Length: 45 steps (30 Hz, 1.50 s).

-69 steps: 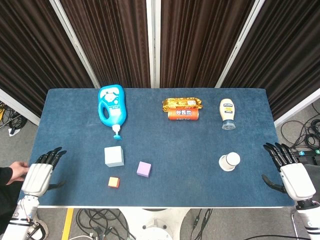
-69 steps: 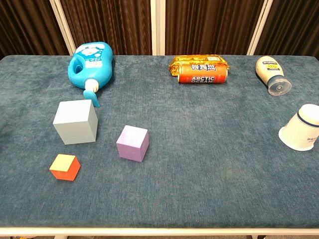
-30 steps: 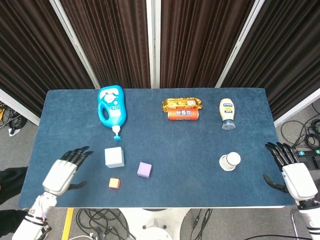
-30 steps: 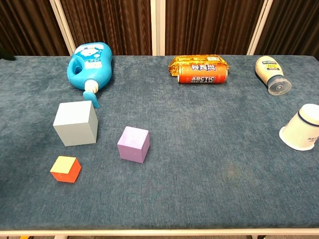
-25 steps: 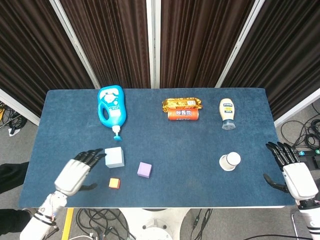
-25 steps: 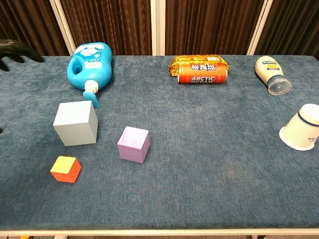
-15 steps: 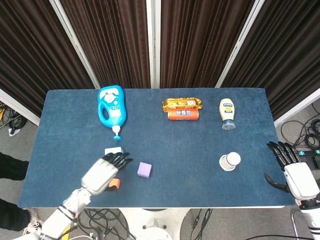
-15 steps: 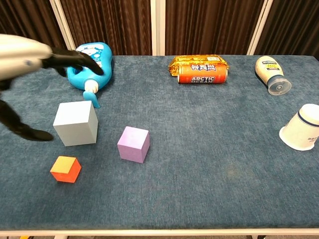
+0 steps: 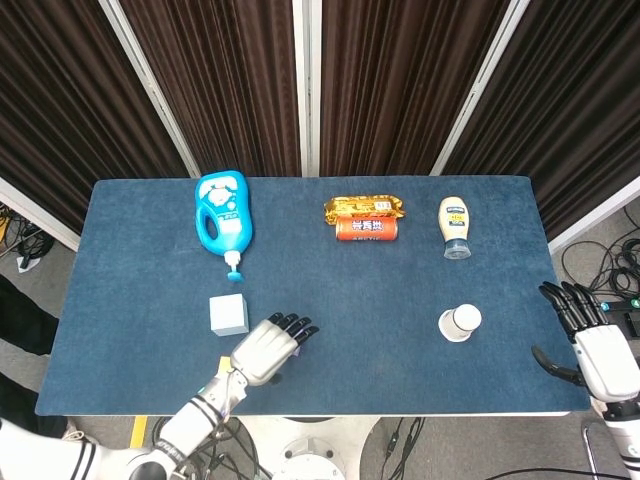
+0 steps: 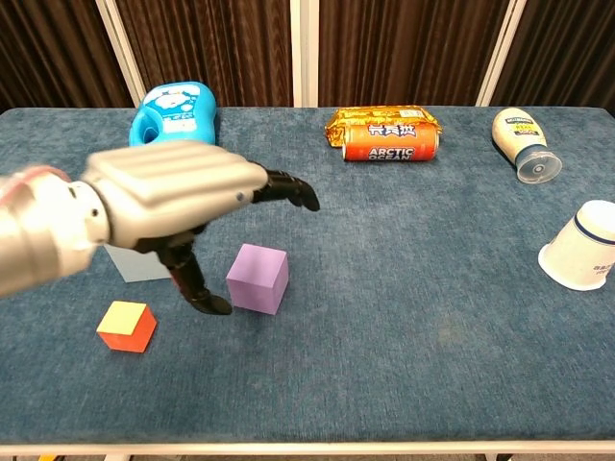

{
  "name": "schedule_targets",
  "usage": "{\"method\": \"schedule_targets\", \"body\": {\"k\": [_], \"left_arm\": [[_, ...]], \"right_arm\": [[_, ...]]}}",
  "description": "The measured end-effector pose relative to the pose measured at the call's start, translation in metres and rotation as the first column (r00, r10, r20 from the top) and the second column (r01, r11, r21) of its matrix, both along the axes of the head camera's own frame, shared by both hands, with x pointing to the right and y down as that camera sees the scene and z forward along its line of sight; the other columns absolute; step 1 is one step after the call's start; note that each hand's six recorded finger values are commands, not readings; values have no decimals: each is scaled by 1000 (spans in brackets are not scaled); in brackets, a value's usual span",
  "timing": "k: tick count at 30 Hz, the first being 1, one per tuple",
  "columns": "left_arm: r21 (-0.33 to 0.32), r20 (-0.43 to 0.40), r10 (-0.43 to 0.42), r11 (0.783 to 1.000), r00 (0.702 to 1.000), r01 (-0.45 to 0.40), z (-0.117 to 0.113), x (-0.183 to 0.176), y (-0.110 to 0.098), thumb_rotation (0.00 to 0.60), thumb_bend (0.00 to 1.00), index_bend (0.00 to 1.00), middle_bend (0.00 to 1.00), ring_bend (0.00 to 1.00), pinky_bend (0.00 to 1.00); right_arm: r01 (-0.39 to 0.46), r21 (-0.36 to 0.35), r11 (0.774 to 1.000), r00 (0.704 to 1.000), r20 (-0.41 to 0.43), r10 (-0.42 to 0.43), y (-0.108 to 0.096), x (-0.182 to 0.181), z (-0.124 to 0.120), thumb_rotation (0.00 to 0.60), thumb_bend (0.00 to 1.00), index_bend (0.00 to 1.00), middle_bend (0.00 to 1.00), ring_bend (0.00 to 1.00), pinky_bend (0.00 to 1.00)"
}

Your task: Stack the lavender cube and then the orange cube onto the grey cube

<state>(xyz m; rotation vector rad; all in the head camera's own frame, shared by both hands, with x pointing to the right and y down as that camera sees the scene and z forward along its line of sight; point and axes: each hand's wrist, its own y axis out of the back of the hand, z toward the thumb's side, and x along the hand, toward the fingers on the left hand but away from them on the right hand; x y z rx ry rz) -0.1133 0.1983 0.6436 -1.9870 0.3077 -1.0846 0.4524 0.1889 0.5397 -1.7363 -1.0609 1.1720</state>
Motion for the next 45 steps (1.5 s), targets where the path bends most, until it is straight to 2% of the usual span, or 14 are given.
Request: {"method": "schedule_targets", "body": {"k": [8, 14, 22, 35, 45], "left_arm": [[2, 86, -14, 1000, 996, 14, 24, 12, 4, 600, 146, 228, 302, 221, 297], [59, 133, -10, 998, 991, 2, 36, 17, -1, 600, 155, 276, 353, 248, 322], [111, 157, 6, 994, 988, -24, 46, 18, -3, 600, 159, 313, 397, 261, 333], [125, 212, 28, 991, 977, -55, 66, 16, -3, 600, 179, 353, 471, 261, 333], [128, 208, 25, 990, 978, -52, 69, 19, -2, 600, 230, 384, 514, 289, 356]], "right_arm": [[-6, 8, 1000, 1000, 11, 6, -1, 2, -3, 600, 202, 32, 83, 0, 0], [-15, 14, 1000, 1000, 20, 15, -3, 3, -6, 600, 202, 32, 83, 0, 0], [-22, 19, 1000, 999, 27, 21, -3, 5, -7, 600, 202, 32, 83, 0, 0], [-27, 19, 999, 999, 31, 26, -4, 7, -8, 600, 202, 31, 83, 0, 0], [-29, 15, 999, 999, 30, 29, -5, 7, -7, 600, 202, 31, 83, 0, 0]]}}
